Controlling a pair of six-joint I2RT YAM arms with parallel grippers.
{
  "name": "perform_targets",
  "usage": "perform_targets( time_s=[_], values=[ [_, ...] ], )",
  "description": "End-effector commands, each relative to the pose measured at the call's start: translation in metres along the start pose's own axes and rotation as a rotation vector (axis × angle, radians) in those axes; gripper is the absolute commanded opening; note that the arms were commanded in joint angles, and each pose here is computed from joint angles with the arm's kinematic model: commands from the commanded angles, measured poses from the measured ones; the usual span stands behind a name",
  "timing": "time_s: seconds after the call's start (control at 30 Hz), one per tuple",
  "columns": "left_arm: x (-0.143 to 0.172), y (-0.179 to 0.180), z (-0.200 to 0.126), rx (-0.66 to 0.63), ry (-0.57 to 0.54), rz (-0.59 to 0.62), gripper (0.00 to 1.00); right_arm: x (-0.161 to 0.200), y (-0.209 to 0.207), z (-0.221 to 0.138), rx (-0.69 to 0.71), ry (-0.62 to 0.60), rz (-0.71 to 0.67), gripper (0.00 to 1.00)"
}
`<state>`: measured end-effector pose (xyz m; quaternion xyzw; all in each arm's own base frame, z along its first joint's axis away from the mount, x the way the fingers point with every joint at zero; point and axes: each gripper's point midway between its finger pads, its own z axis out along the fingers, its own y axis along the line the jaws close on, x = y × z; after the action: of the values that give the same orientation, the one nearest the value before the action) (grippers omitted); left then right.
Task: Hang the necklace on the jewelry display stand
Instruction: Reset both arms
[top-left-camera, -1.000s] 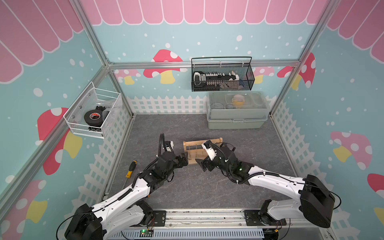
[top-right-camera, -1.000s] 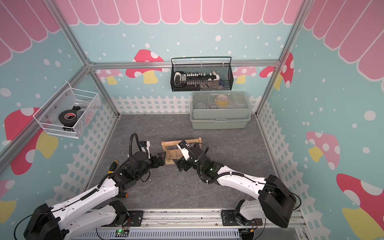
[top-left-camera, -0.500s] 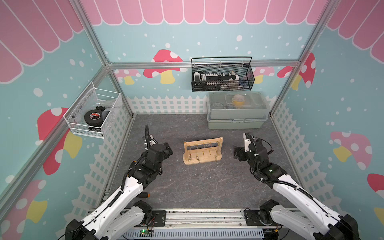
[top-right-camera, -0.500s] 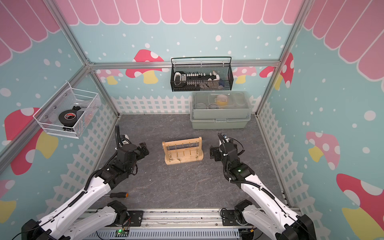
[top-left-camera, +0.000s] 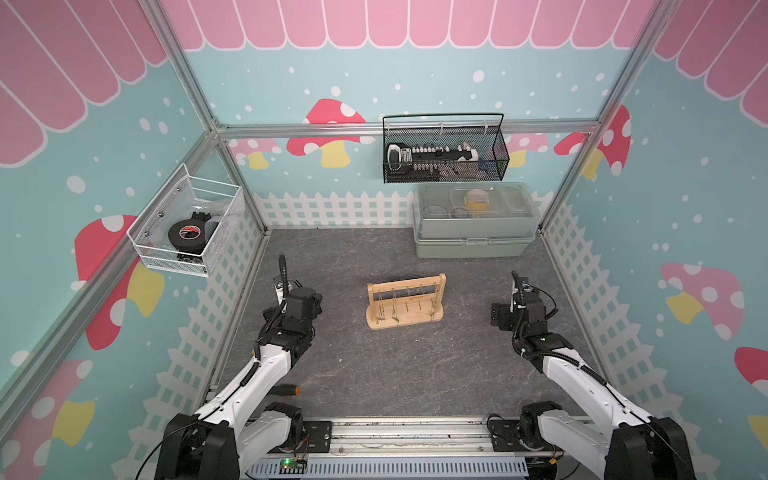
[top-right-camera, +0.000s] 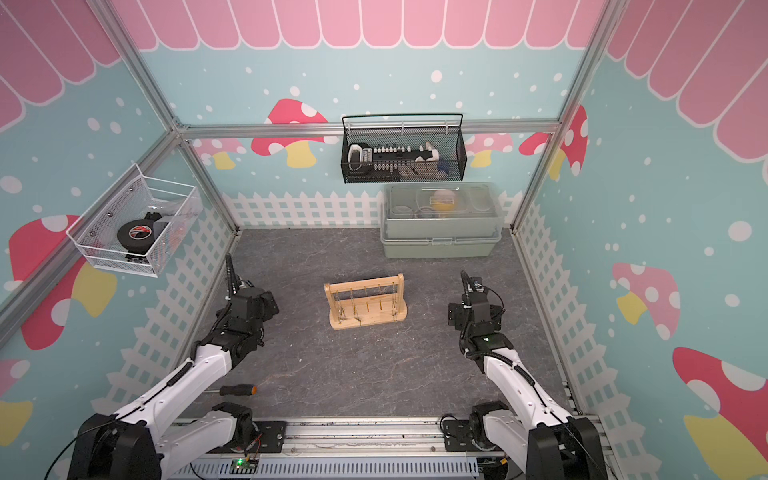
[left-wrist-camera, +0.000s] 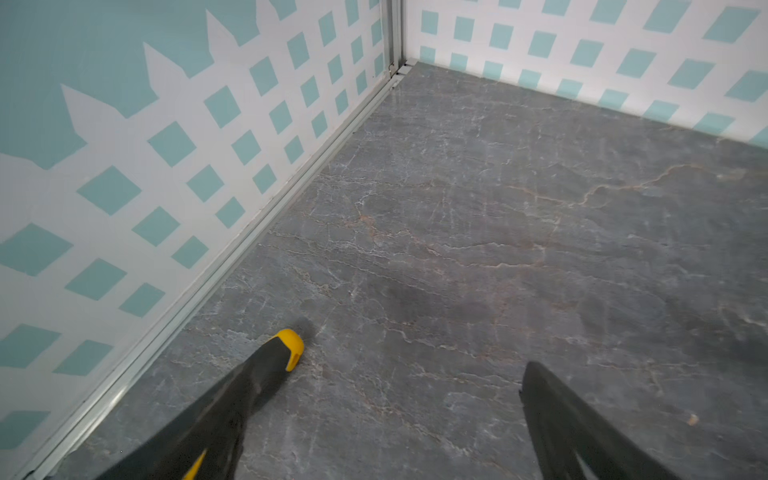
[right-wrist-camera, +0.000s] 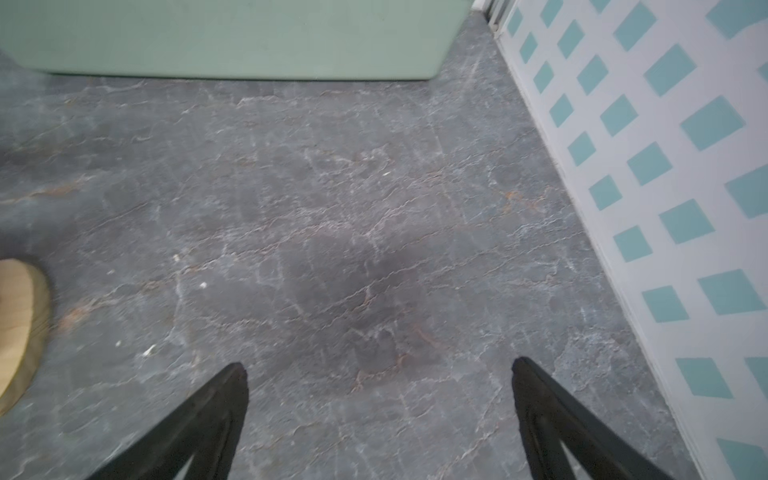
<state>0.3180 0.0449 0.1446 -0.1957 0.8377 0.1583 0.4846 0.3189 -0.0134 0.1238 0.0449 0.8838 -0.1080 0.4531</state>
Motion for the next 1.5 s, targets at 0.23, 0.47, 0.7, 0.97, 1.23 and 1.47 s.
perform_targets(
  time_s=[0.23,0.47,0.7,0.97,1.23,1.47],
  values=[
    [0.003,-0.009,0.024,0.151,-0.102,0.027,0.99,-0.012,-0.044,0.047,0.147,-0.161,0.054,0.99],
    [-0.009,-0.017,0.038,0.273,-0.16,0.009,0.99,-0.028,-0.028,0.046,0.053,-0.294,0.03,0.99],
    [-0.018,-0.03,0.052,0.368,-0.167,0.0,0.99,-0.022,-0.004,0.058,-0.055,-0.367,-0.002,0.99],
    [-0.01,-0.071,0.063,0.451,-0.219,0.055,0.99,-0.021,0.004,0.071,-0.071,-0.307,-0.035,0.99],
    [-0.008,-0.075,0.065,0.436,-0.238,0.07,0.99,-0.023,0.005,0.07,-0.069,-0.32,-0.036,0.99],
    [-0.007,-0.075,0.064,0.432,-0.234,0.074,0.99,-0.022,0.005,0.071,-0.07,-0.315,-0.038,0.99]
  ],
)
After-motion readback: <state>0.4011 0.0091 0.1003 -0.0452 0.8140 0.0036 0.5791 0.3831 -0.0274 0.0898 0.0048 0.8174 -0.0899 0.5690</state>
